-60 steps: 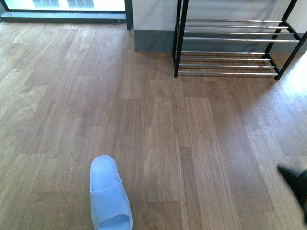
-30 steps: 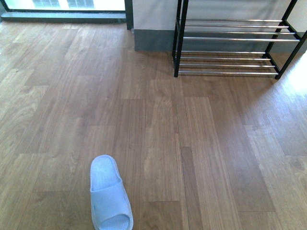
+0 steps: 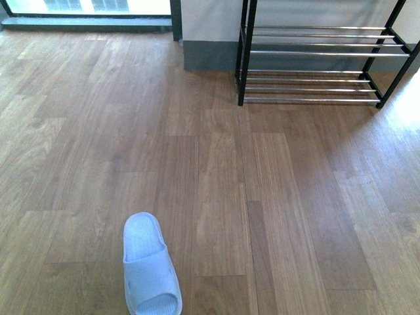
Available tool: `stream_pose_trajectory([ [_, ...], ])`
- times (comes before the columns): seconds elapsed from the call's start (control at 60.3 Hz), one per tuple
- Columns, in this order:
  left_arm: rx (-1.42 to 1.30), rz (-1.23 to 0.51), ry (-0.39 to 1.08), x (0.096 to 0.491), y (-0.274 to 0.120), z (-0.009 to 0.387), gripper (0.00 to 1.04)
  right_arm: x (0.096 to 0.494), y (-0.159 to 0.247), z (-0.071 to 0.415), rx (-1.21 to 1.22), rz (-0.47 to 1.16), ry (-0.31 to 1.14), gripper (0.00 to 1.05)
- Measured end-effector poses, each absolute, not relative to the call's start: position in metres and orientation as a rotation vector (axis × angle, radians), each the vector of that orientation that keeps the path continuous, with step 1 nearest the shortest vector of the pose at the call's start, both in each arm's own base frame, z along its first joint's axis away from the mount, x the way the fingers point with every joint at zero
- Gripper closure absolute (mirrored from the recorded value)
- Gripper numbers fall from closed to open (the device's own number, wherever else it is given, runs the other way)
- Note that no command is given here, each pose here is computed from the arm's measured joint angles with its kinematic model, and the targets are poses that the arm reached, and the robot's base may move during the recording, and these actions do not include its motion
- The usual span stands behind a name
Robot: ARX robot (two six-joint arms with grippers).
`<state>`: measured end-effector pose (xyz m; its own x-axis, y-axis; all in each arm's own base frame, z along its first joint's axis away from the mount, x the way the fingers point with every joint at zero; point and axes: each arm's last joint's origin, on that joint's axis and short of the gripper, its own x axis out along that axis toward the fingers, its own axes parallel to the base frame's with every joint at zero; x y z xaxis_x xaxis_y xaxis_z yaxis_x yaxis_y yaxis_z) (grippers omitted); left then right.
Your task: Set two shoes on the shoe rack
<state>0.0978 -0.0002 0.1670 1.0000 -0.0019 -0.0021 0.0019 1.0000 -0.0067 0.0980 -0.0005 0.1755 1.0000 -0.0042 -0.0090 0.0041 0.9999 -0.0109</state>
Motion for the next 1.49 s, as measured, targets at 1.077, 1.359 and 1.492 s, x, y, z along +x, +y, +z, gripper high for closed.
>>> stream_pose_trajectory([
  [1.077,-0.3,0.121,0.687,0.167,0.007,0.168,0.09,0.096,0.0,0.173,-0.011,-0.005,-0.023,0.2],
  [1.359,0.218,-0.172,1.009,0.239,-0.023,0.083,0.09,0.096,0.0,0.173,-0.01,-0.004,-0.023,0.09],
  [1.492,0.391,-0.217,1.105,0.253,-0.032,0.035,0.09,0.096,0.0,0.173,-0.01,-0.004,-0.023,0.09],
])
